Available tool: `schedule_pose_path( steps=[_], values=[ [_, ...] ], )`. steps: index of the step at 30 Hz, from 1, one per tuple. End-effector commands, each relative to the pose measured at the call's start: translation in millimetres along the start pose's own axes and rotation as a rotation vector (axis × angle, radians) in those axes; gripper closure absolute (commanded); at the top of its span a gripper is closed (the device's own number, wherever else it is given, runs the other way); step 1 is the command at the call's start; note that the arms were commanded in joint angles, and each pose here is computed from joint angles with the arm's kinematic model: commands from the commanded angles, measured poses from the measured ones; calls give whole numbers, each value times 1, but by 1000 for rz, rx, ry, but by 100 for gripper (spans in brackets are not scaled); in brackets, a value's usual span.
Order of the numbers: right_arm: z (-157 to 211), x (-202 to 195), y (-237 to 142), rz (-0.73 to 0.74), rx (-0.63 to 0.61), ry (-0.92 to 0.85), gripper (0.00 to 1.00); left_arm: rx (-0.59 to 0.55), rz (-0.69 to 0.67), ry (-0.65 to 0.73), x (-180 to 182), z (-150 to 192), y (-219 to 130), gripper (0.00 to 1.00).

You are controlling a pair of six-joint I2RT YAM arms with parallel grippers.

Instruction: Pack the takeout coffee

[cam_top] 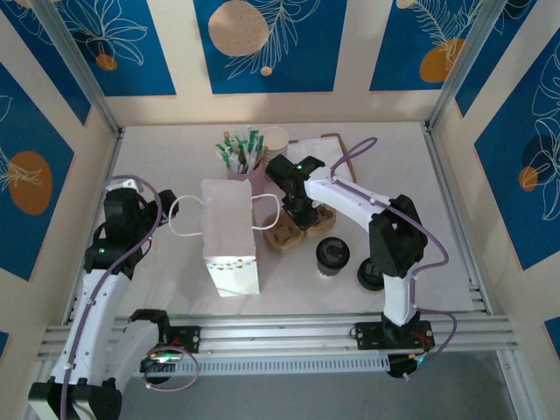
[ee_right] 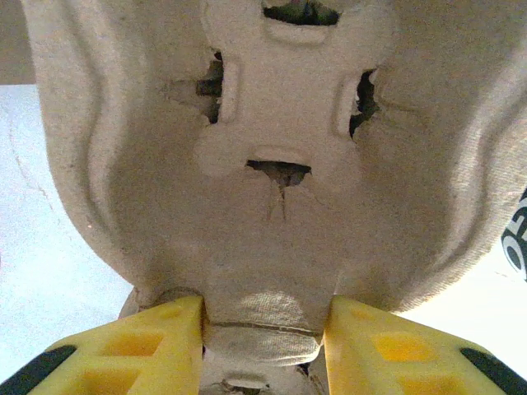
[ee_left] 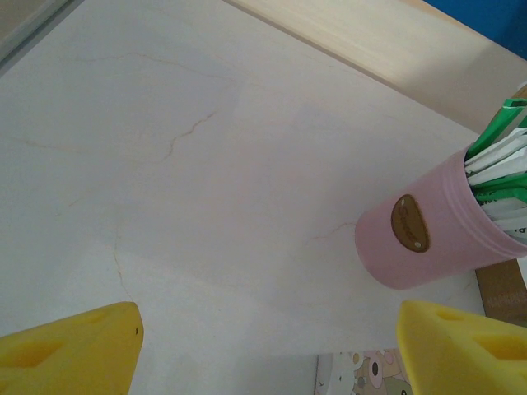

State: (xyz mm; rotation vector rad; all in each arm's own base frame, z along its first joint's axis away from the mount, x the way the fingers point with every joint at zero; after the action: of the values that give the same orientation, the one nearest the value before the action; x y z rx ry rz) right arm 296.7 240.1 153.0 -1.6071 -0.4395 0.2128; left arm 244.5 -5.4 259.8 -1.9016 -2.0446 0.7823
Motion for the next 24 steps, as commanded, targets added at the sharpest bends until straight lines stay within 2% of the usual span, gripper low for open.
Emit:
schedule_pose_path(
  steps=[1, 8, 11, 21, 24],
  values=[
    [-7, -2, -28, -56, -34, -29, 59, -21, -13, 9, 3, -2, -2, 19],
    [-12, -3, -51, -138, -34, -90, 60, -21, -21, 11, 4, -1, -2, 19],
    [-14, -1, -64, -187, -25, -143, 64, -22, -22, 11, 4, -2, -2, 19],
    [-43, 2, -122, -369, -113, -484, 65, -33, -30, 14, 5, -3, -4, 19],
    [-51, -2, -145, -410, -173, -589, 66, -38, -43, 14, 7, -3, -6, 19]
  ],
)
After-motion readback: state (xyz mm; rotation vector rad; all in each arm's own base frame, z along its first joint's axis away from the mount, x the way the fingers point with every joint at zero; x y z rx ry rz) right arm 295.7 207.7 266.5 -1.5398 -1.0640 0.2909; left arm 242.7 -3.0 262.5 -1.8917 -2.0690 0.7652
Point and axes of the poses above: each hand's point on the last joint's axis, 136 mm out from that joint toward the fingers, its own y axis out along the fingers, its own x axis along the line the jaws close on, z = x × y, the point moved 5 cm from there along -y, back along the fingers, and after that the axes turned 13 degrees about y, right-handed, at the moved point
